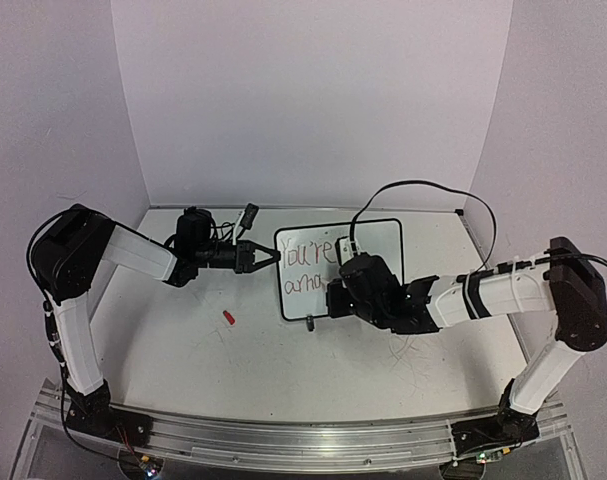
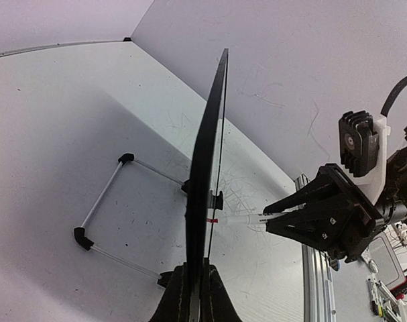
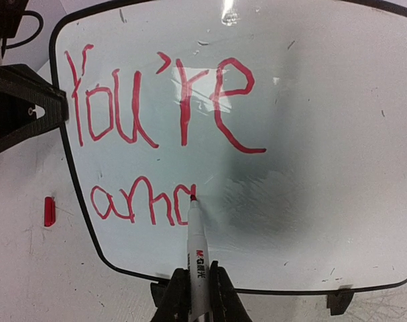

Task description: Write a sentence on the whiteboard

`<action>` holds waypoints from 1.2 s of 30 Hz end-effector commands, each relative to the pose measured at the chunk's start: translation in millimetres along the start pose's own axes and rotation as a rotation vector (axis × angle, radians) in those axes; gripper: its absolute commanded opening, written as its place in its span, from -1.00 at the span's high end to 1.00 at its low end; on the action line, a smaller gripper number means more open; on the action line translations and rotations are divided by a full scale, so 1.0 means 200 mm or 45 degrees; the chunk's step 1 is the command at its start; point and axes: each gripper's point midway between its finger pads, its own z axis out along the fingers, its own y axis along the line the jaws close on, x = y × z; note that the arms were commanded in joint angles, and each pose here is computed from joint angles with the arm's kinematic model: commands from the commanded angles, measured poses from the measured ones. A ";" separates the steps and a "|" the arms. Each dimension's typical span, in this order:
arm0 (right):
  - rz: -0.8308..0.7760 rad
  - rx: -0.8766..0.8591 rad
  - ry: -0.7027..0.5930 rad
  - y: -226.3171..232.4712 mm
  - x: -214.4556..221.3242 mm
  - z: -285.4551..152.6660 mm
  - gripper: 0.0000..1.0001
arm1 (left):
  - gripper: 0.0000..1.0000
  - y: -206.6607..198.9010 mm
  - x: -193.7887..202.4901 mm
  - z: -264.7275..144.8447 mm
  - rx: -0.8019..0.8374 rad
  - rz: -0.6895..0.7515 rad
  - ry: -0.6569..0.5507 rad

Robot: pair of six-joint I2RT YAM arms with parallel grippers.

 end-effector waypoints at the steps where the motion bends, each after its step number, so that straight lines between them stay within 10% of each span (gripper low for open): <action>1: 0.019 0.005 0.024 -0.02 0.04 -0.02 1.00 | 1.00 -0.11 -0.06 0.03 0.063 0.064 0.007; 36: 0.005 -0.068 -0.103 0.00 -0.11 -0.13 1.00 | 1.00 -0.12 -0.05 0.03 0.056 0.063 0.012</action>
